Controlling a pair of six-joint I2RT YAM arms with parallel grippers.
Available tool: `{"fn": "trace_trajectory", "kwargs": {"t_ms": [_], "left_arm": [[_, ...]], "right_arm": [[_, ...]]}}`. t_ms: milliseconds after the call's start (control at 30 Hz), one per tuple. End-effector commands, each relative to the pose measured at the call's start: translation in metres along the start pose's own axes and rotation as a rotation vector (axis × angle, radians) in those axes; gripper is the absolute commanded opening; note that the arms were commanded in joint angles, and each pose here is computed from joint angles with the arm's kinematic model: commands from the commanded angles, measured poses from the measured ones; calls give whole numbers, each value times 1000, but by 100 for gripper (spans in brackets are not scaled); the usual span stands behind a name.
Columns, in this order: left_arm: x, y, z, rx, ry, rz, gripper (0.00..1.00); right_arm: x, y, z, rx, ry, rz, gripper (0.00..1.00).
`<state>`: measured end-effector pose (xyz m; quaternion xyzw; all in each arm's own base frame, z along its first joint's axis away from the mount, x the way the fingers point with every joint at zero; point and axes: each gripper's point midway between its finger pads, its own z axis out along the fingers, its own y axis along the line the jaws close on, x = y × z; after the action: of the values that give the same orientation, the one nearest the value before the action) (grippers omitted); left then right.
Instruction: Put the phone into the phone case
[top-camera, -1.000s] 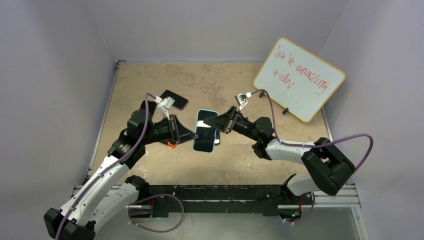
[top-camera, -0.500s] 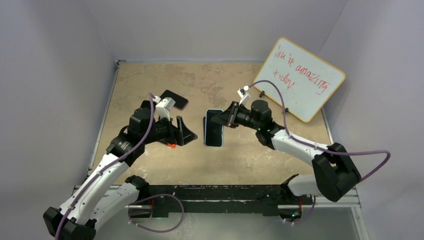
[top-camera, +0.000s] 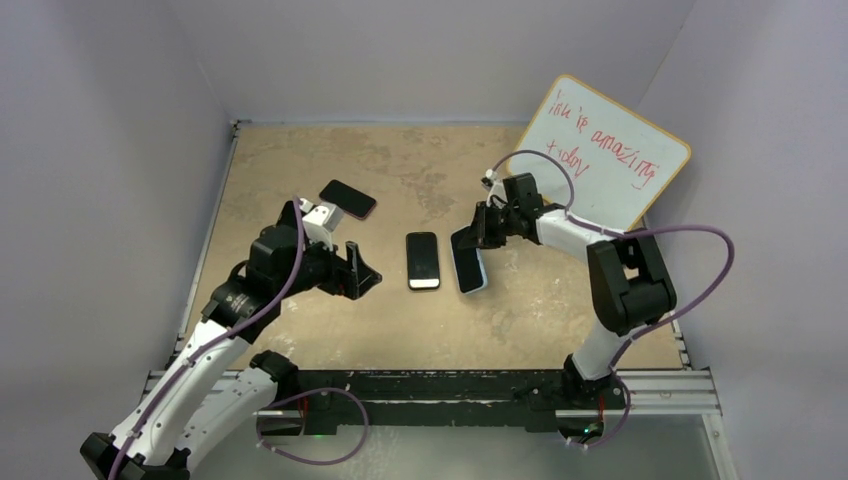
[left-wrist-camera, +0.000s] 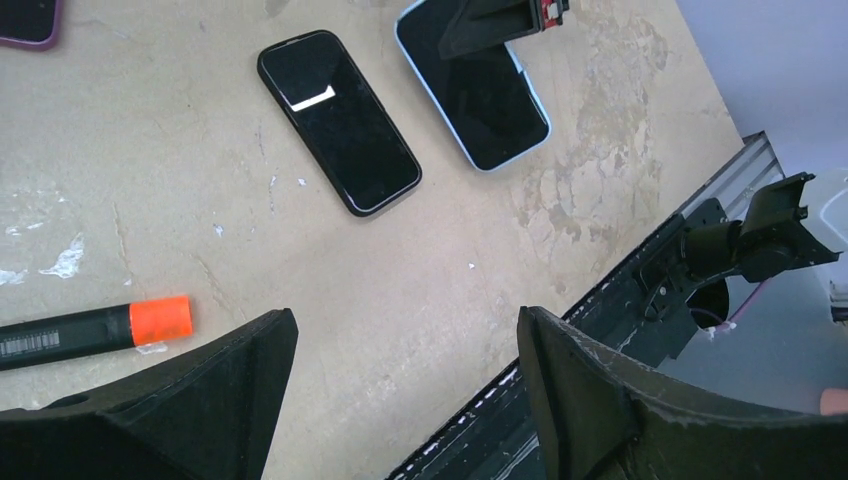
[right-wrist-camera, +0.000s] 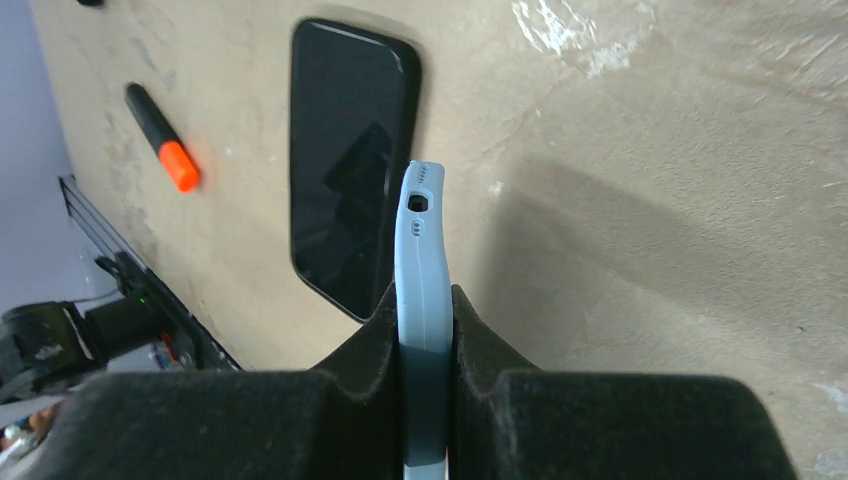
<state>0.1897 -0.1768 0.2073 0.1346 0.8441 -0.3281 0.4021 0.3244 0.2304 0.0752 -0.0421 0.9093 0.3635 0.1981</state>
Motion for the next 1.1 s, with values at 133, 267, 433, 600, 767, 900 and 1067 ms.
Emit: {"fn": "trace_trajectory", "kwargs": {"t_ms": [133,267,433,600,767,900,1067], "left_arm": [[-7,5,-3,-23,-43,45,84],[-7,7,-3,-40,-43,39,84],[-9,10,-3,-71,-57,-31,82],[-12,-16,12,82,-66,-144,79],[-21,-38,23,227,-76,-204,79],[-35,-48,25,279,-106,-213,83],[-43,-55,26,319,-128,-206,88]], "right_arm": [[-7,-10,7,-33,100,-74,7],[-5,-19,12,-11,116,-53,3],[-16,10,-4,-95,72,-71,0],[-12,63,-34,-319,28,-93,0],[5,110,-61,-491,30,-140,0],[26,148,-74,-604,47,-175,0],[45,190,-91,-710,60,-247,0]]}}
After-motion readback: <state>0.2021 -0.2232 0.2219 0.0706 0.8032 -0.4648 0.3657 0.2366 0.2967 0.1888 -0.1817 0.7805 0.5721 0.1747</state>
